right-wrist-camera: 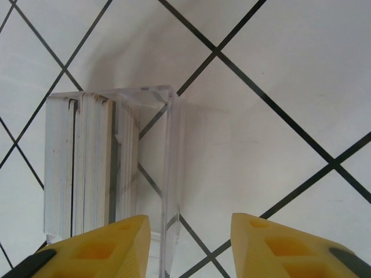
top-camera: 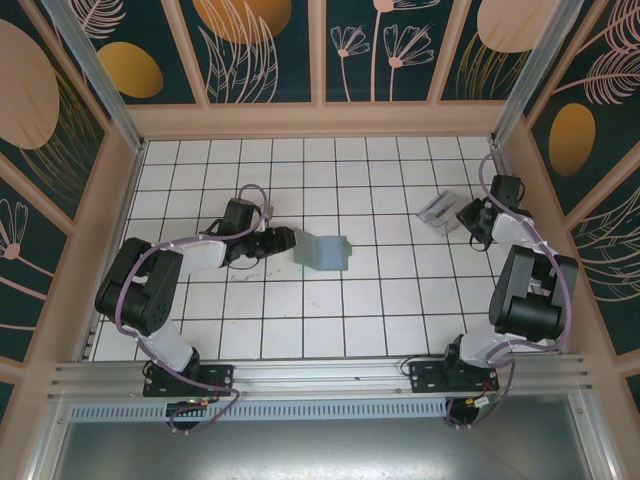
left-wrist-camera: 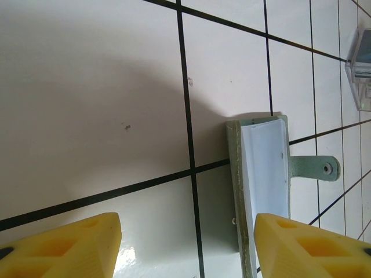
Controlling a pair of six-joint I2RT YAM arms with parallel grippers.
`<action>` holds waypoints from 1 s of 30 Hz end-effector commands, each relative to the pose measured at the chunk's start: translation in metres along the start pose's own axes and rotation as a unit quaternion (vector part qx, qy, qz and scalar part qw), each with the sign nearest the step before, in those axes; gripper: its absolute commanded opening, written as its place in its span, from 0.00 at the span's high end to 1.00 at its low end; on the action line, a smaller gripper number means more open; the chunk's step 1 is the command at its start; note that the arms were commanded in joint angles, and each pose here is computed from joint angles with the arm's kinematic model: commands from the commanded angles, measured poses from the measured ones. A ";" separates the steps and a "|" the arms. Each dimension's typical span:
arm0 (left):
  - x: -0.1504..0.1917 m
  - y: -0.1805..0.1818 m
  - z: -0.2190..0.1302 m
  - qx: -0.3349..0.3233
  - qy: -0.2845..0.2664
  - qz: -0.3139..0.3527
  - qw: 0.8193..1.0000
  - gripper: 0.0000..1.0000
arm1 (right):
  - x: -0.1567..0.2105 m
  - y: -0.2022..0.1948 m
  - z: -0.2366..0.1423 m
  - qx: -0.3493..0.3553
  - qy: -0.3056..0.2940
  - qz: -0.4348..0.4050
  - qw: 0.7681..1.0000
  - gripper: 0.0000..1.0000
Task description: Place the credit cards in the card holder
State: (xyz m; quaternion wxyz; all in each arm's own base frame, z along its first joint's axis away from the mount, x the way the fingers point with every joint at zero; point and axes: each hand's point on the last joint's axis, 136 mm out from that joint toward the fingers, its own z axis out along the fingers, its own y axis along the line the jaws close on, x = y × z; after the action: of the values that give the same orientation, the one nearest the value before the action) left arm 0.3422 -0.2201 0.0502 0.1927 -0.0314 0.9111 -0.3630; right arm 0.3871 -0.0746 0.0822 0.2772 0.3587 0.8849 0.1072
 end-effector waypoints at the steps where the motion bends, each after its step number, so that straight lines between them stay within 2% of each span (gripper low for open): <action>1: -0.005 -0.002 -0.004 -0.002 -0.006 0.011 1.000 0.37 | 0.008 0.000 0.013 -0.010 0.017 -0.014 1.000 0.64; 7: -0.003 -0.002 -0.007 -0.001 -0.009 0.007 1.000 0.37 | 0.024 0.008 0.026 -0.029 0.047 -0.034 0.998 0.88; 10: 0.001 0.001 -0.008 -0.005 -0.007 0.002 1.000 0.37 | 0.033 0.024 0.026 -0.050 0.051 -0.068 0.995 0.94; 16: 0.005 0.002 -0.008 -0.004 -0.001 0.003 1.000 0.36 | 0.062 0.069 0.031 -0.090 0.085 -0.146 0.981 1.00; 25: 0.008 0.003 -0.005 0.001 0.006 0.002 1.000 0.36 | 0.096 0.159 0.064 -0.147 0.119 -0.267 0.945 1.00; 30: 0.009 0.004 -0.006 -0.004 0.008 0.004 1.000 0.37 | 0.119 0.207 0.067 -0.168 0.139 -0.312 0.925 1.00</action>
State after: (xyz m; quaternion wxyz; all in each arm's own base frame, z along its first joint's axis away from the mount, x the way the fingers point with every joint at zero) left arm 0.3376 -0.2184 0.0509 0.1925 -0.0311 0.9111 -0.3632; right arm 0.4842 0.1271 0.0715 0.2634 0.0369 0.9421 0.2044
